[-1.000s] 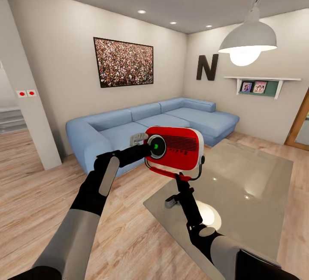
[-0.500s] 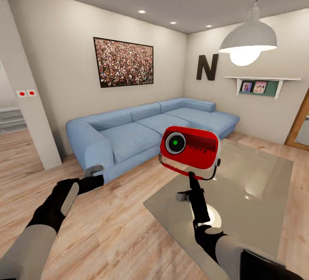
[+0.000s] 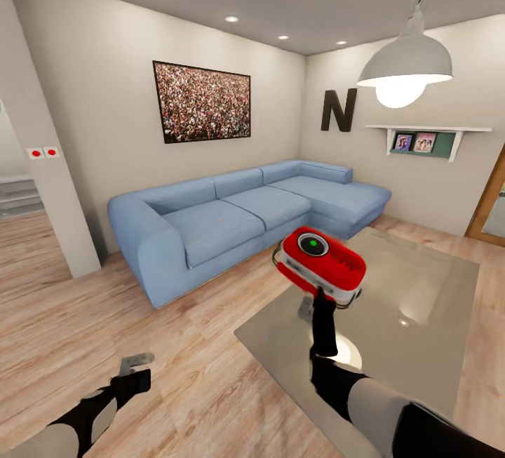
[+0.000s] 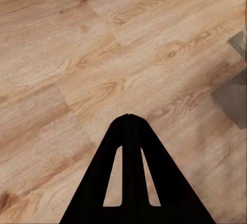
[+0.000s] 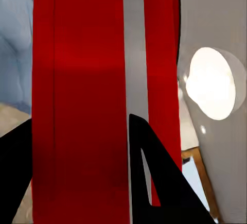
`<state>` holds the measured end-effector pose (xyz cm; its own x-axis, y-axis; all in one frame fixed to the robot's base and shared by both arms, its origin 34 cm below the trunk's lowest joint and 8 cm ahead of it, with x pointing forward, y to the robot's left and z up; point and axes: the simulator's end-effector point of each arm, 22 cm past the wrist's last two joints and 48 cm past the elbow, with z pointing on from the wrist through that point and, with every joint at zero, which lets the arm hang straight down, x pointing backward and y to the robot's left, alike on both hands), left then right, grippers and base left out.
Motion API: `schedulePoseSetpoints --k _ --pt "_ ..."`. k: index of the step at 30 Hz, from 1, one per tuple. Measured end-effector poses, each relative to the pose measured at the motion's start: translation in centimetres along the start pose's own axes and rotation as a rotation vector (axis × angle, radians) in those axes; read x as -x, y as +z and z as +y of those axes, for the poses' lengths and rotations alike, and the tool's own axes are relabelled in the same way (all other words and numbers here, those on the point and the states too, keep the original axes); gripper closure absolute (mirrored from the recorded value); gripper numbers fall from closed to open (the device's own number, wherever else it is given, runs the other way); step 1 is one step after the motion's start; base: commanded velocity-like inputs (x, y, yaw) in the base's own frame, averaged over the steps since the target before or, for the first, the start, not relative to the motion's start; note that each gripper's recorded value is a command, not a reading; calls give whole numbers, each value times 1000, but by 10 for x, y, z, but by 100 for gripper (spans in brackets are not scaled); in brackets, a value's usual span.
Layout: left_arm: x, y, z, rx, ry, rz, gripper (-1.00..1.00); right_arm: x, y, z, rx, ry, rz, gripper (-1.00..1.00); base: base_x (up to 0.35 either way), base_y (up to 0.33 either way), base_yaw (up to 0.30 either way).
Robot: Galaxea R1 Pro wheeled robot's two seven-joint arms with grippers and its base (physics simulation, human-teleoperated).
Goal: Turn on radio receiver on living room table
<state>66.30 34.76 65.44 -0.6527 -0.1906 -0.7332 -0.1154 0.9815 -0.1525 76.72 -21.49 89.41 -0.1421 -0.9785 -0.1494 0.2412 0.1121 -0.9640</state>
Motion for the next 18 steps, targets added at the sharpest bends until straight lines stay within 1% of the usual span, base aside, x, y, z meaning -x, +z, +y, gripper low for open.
schedulePoseSetpoints --k 1,3,7,10,15,18 --pt "-1 0 -2 -2 9 -3 100 -4 2 1 13 28 23 100 0 0 0" --pt "-6 0 -7 -8 34 -9 100 -8 10 7 72 126 81 100 0 0 0" --pt "-9 1 -13 -18 55 -10 100 -7 24 15 180 293 146 100 0 0 0" --pt "-10 1 -14 -20 59 -10 100 5 35 15 256 409 155 100 0 0 0" --pt "-10 1 -15 -21 60 -9 100 17 48 18 415 622 182 100 0 0 0" --pt "-11 1 -15 -21 60 -9 100 15 50 23 507 723 218 100 0 0 0"
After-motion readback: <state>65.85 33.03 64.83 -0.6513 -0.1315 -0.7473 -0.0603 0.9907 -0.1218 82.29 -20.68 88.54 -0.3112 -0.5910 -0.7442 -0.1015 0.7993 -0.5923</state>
